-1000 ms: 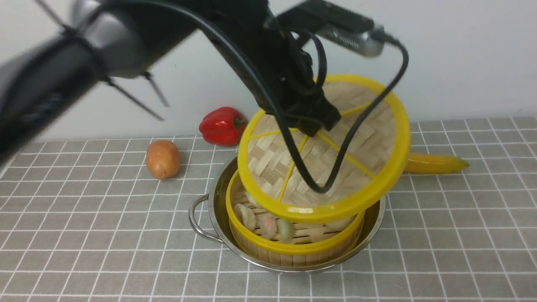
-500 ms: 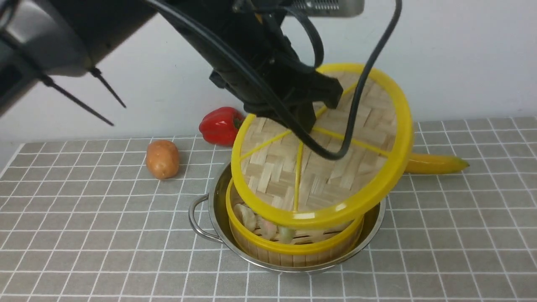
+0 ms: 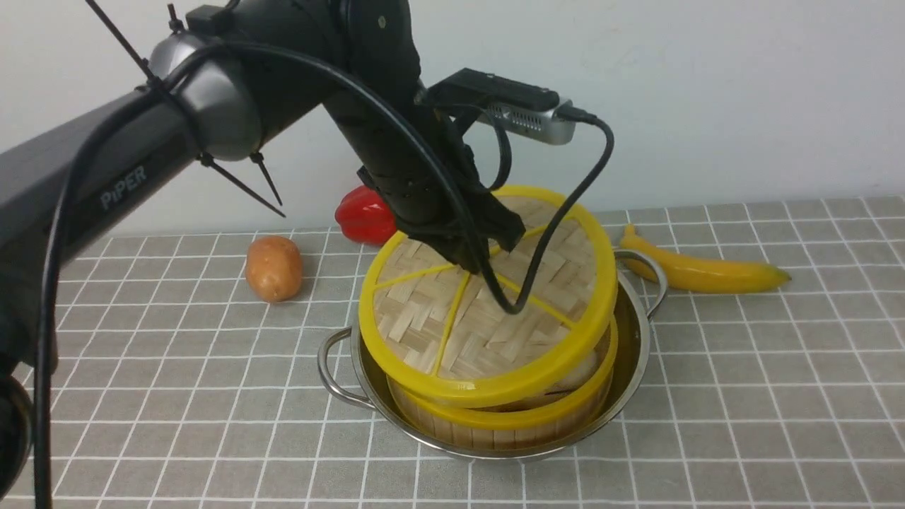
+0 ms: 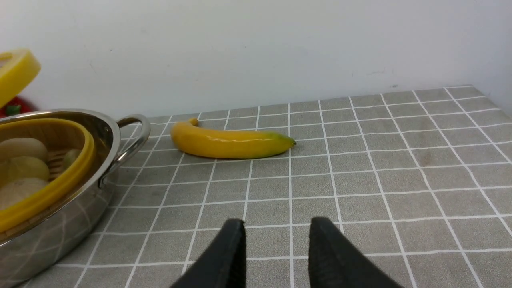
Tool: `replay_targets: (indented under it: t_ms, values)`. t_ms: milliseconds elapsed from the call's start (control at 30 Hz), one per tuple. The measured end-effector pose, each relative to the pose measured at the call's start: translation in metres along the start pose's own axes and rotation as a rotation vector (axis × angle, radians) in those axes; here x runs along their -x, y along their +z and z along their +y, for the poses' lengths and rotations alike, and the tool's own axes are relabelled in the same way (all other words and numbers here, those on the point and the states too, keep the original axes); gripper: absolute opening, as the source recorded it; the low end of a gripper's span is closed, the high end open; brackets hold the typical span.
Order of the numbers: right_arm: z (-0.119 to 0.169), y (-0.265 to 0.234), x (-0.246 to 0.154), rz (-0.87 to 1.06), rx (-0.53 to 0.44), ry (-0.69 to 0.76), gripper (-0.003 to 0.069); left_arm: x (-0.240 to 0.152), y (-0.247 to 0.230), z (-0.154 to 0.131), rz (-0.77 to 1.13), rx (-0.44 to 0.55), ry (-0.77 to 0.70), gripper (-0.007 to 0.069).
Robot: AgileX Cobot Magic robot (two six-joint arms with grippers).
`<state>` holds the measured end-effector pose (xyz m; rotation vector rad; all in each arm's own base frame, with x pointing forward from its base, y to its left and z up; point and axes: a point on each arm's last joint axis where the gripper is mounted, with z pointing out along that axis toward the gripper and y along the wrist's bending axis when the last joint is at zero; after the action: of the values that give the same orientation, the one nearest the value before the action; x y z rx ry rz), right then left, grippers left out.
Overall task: Place the steamer in the pot on the grey tablecloth, and put the lid on the steamer.
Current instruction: 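Place the yellow bamboo steamer lid onto the steamer in the pot with the left gripper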
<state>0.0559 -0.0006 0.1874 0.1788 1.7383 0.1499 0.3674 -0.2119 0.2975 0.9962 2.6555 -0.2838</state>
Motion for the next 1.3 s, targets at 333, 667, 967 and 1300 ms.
replay_targets:
  t_ms: [333,667,967,1300]
  values:
    - [0.000,0.000,0.000,0.000,0.000,0.000,0.0243,0.001,0.012,-0.001,0.020,-0.026,0.116,0.0116]
    - [0.000,0.000,0.000,0.000,0.000,0.000,0.0243,0.001,0.016,0.001,0.035,-0.008,0.179,0.0116]
    - [0.000,0.000,0.000,-0.001,0.000,0.000,0.0243,0.004,0.022,0.003,0.039,0.001,0.225,0.0116]
    - [0.000,0.000,0.000,-0.001,0.000,0.000,0.0243,0.005,0.031,0.004,0.056,-0.006,0.290,0.0116]
